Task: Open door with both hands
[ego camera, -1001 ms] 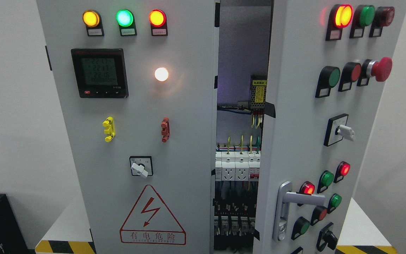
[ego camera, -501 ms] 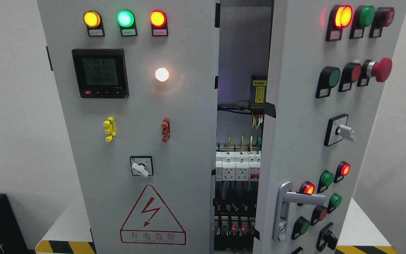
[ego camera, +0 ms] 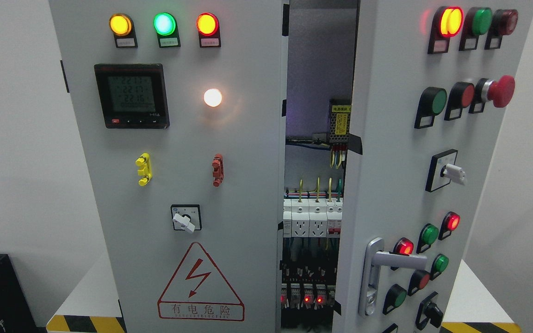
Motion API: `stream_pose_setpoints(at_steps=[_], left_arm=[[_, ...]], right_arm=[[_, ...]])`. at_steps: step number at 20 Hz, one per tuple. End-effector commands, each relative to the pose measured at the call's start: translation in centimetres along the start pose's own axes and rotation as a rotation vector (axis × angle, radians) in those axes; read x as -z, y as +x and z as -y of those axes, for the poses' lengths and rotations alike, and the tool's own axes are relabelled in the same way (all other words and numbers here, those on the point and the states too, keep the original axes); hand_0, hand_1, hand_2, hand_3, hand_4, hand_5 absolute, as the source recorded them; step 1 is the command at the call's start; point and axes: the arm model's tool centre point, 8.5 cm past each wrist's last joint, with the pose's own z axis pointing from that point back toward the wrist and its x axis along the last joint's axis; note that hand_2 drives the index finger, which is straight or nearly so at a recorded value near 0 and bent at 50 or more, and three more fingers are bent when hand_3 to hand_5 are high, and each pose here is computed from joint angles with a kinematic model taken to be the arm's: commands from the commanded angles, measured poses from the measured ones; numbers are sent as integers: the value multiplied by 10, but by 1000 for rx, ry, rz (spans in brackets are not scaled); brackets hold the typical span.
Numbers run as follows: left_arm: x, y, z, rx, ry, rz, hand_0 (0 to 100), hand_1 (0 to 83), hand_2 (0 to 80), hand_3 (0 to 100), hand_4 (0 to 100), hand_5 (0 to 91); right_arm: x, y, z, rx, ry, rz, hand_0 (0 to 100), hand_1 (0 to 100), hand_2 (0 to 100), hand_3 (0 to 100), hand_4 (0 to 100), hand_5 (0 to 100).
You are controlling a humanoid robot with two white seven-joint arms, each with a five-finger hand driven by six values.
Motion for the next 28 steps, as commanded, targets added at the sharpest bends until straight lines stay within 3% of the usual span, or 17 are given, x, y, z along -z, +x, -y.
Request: stream_pose_setpoints(at_steps=[1, 4, 8, 13, 18, 20, 24, 28], left_arm=[[145, 167, 84, 262, -554, 98, 836, 214, 0, 0, 0, 0], [162, 187, 97, 280, -605, 114, 836, 214, 0, 0, 0, 0], [176, 201, 128, 291, -739, 98, 837, 214, 0, 0, 0, 0], [188, 214, 157, 270, -845, 78, 837, 214, 0, 0, 0, 0], [197, 237, 190, 340, -936, 38, 837, 214, 0, 0, 0, 0], [196, 244, 201, 305, -962, 52, 837, 214, 0, 0, 0, 0], [195, 243, 208, 288, -982, 50, 837, 213, 0, 0, 0, 0], [203, 231, 208, 214, -997, 9, 837, 213, 0, 0, 0, 0]], right_arm=[[0, 0, 0, 0, 1, 0, 0, 0, 0, 0, 0, 0], [0, 0, 0, 0, 1, 0, 0, 0, 0, 0, 0, 0], [0, 0, 0, 0, 1, 0, 0, 0, 0, 0, 0, 0], [0, 0, 0, 0, 1, 0, 0, 0, 0, 0, 0, 0], [0, 0, 0, 0, 1, 0, 0, 0, 0, 0, 0, 0], [0, 0, 0, 0, 1, 0, 0, 0, 0, 0, 0, 0], [0, 0, 0, 0, 1, 0, 0, 0, 0, 0, 0, 0], [0, 0, 0, 0, 1, 0, 0, 0, 0, 0, 0, 0]])
